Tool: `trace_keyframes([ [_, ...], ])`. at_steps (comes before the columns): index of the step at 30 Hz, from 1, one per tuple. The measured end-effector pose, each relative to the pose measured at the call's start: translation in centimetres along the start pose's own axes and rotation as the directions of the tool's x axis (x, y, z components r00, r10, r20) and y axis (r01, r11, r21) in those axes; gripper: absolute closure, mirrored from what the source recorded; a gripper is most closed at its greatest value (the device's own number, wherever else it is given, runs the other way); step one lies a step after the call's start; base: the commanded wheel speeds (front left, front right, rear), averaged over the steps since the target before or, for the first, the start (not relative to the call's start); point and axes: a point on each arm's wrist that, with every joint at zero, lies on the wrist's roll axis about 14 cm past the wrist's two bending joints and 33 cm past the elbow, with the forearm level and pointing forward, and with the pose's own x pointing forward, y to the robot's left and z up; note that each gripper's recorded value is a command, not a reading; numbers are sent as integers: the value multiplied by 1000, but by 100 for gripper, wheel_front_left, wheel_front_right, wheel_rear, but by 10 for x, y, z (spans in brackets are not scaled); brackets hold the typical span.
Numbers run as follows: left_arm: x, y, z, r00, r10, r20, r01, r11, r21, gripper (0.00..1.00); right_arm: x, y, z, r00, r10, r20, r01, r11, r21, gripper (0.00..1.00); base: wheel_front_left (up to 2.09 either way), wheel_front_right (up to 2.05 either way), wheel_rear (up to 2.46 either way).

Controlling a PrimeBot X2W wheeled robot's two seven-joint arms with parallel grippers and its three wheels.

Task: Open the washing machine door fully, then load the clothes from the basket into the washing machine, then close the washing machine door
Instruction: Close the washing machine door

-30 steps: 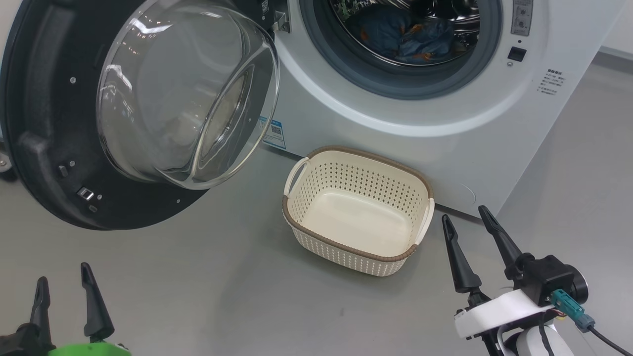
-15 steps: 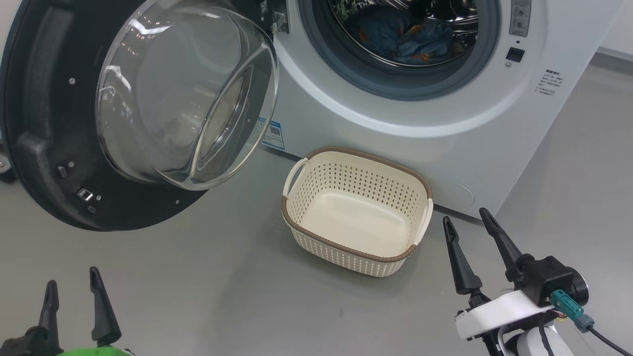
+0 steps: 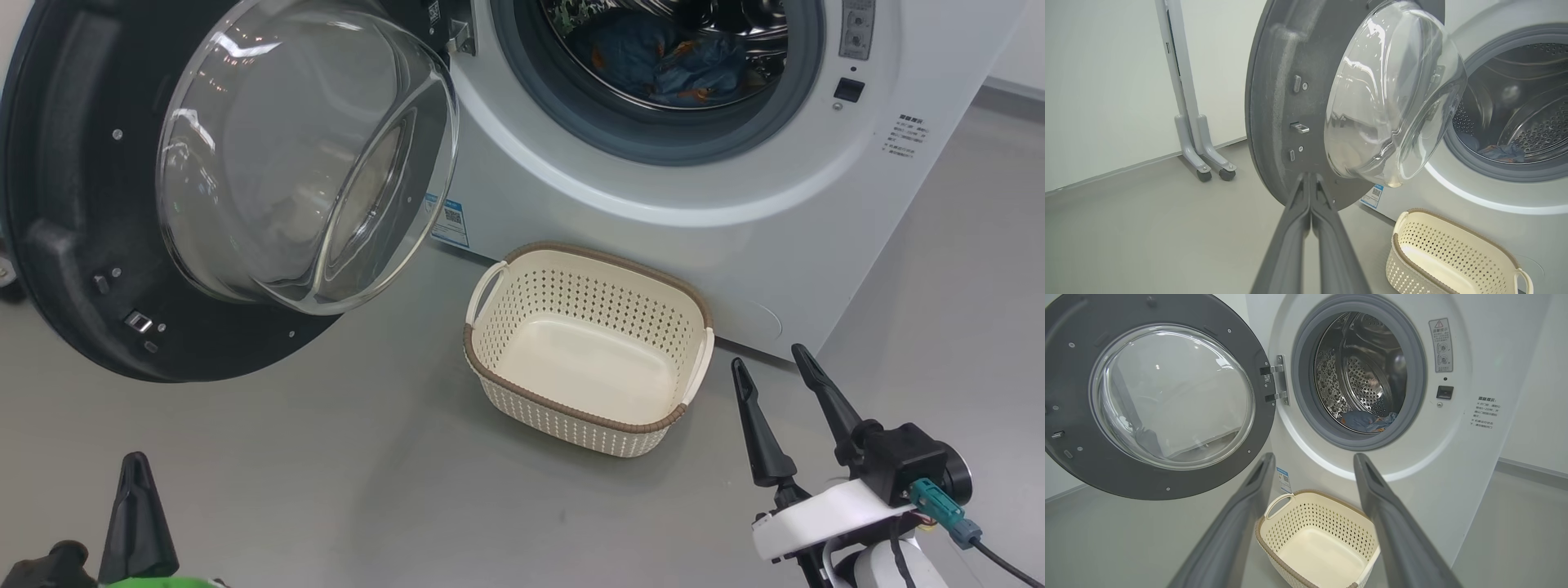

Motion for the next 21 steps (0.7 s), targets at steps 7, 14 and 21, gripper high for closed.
trace_keyframes([
  [7, 0, 1, -1, 1000, 8, -4, -9, 994, -112, 100, 0, -2, 0, 1000, -3, 1, 3, 1000, 1, 0, 0, 0, 0],
  [14, 2, 7, 3, 1000, 26, 10, -23, 978, -208, 100, -1, -4, 0, 1000, -7, 2, 7, 1000, 2, 0, 0, 0, 0],
  [21, 9, 17, 13, 997, 64, 45, -41, 916, -400, 100, 0, -5, 0, 1000, -13, 1, 13, 1000, 5, 0, 0, 0, 0],
])
